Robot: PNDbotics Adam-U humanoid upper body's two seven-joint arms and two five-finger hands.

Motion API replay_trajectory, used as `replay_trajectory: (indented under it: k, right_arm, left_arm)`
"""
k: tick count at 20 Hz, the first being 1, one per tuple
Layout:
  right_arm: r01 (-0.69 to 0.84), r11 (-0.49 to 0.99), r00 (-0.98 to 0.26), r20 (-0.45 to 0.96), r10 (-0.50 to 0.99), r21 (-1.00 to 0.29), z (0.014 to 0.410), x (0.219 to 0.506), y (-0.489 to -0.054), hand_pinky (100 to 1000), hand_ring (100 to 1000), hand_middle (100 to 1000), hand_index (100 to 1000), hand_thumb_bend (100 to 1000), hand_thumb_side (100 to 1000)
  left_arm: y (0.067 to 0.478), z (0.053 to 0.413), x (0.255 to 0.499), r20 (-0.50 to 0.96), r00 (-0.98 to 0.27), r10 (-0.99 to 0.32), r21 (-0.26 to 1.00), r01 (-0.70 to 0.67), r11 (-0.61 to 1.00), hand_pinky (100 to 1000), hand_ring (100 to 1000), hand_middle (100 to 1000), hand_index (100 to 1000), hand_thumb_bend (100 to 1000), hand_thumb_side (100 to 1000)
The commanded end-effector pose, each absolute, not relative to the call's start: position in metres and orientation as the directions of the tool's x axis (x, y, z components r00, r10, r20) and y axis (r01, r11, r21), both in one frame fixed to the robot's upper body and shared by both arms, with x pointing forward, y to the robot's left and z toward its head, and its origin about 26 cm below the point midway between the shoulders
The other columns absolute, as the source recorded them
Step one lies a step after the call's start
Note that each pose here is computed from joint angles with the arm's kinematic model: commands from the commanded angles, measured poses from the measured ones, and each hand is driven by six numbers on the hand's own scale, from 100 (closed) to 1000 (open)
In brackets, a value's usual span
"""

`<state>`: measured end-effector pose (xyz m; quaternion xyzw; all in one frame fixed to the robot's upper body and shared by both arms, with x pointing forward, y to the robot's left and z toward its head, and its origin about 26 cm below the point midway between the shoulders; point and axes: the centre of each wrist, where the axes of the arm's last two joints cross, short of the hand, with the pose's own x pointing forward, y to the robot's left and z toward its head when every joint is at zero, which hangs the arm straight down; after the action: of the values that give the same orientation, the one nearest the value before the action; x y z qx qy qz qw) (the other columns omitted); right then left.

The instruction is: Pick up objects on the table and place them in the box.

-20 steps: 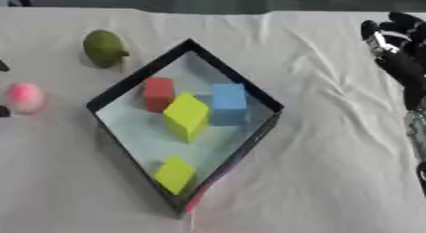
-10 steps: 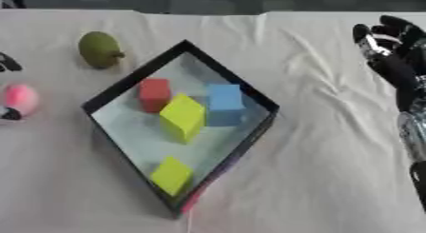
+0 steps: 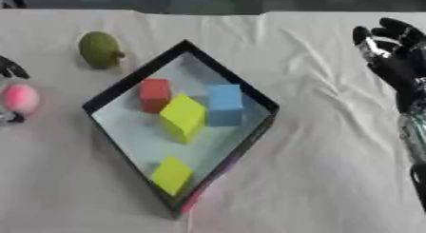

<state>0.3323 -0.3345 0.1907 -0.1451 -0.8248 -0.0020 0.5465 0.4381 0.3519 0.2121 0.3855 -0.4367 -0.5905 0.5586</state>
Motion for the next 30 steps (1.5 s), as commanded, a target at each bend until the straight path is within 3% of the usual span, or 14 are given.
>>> replay_trajectory:
  k: [1,5,10,15,19,23,30]
  right_arm:
    - [0.248,0.953,-0.372,0.892,0.257,-0.171,0.197,0.332,-0.337,870,779,749,833,427,355]
    - [0.248,0.953,-0.368,0.893,0.258,-0.173,0.195,0.332,-0.337,869,779,749,833,432,353]
    - [0.241,0.954,-0.378,0.888,0.262,-0.179,0.197,0.329,-0.338,872,781,751,836,417,356]
    - [0.233,0.958,-0.379,0.891,0.250,-0.169,0.199,0.330,-0.338,877,788,759,840,357,390]
    - [0.227,0.963,-0.349,0.911,0.220,-0.145,0.193,0.338,-0.337,889,805,772,853,247,488]
    - [0.208,0.969,-0.346,0.917,0.198,-0.131,0.191,0.343,-0.335,888,798,768,851,282,453]
    - [0.200,0.973,-0.374,0.909,0.183,-0.113,0.196,0.343,-0.332,887,794,764,848,296,443]
  left_arm:
    - [0.357,0.230,0.438,0.008,-0.063,-0.998,0.959,0.283,-0.010,824,844,779,783,487,100]
    - [0.357,0.231,0.437,0.007,-0.053,-0.999,0.962,0.272,-0.008,785,792,701,656,320,100]
    - [0.339,0.252,0.431,0.030,-0.139,-0.990,0.987,0.163,0.007,754,756,639,550,274,100]
    - [0.278,0.297,0.424,0.012,-0.401,-0.916,1.000,-0.010,0.018,752,750,632,539,268,100]
    - [0.216,0.317,0.411,-0.008,-0.565,-0.825,0.999,-0.037,0.015,748,748,627,537,237,100]
    - [0.168,0.316,0.404,0.041,-0.636,-0.771,0.999,0.030,0.029,745,746,624,535,218,100]
    - [0.112,0.282,0.418,0.015,-0.673,-0.739,0.991,0.107,-0.078,773,765,664,605,348,100]
